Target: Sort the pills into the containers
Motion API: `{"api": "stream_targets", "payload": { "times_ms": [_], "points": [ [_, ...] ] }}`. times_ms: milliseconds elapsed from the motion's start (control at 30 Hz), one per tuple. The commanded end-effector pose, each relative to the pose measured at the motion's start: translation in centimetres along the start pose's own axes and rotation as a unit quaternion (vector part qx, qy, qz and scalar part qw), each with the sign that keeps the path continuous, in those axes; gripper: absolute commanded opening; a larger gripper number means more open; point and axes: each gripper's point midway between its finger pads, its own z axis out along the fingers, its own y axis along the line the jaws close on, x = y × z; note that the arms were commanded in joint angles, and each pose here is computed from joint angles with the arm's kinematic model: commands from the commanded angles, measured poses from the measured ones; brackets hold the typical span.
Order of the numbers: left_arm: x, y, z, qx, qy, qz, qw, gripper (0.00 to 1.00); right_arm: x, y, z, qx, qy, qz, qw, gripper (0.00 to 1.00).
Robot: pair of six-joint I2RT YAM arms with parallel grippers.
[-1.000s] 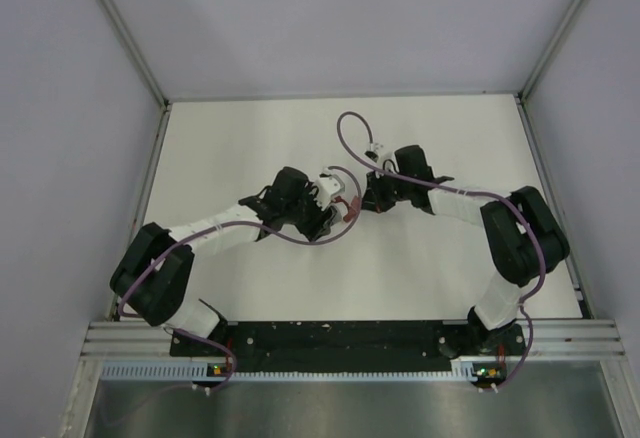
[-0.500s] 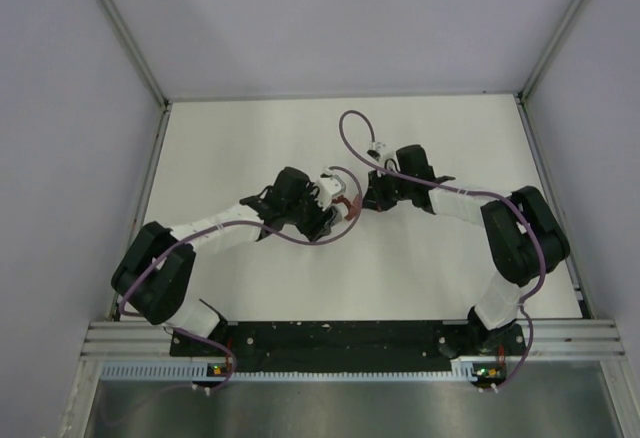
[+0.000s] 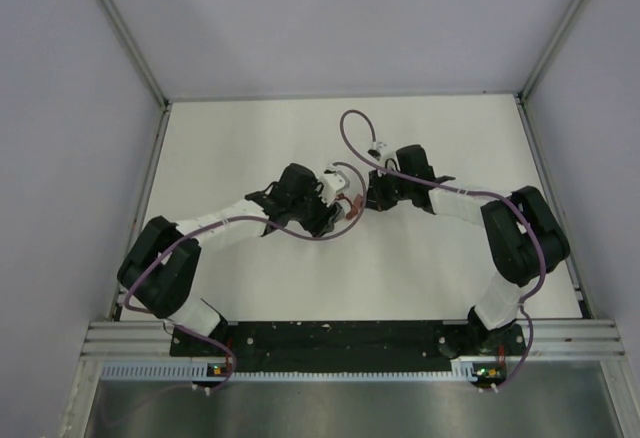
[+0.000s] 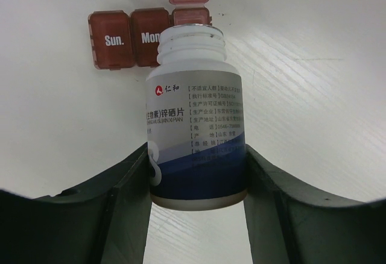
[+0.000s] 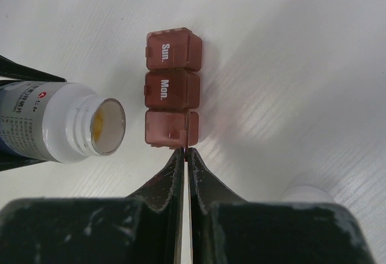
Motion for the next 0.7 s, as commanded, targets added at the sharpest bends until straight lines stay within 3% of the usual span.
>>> {"api": "stream_targets", "payload": {
  "times_ms": [0,667],
  "points": [
    [-2.7,0.2,0.1,-0.007,-0.025,-0.005,1.000,0.00,-2.1,0.3,-0.8,0.002,-0.036,-0.009,0.999,0.01],
    [-2.3,-0.5,1.1,-0.016,0.013,-0.044,0.999,0.00,-2.2,0.0,-1.0,0.002,-0.039,-0.008,0.999,0.01]
  ]
}}
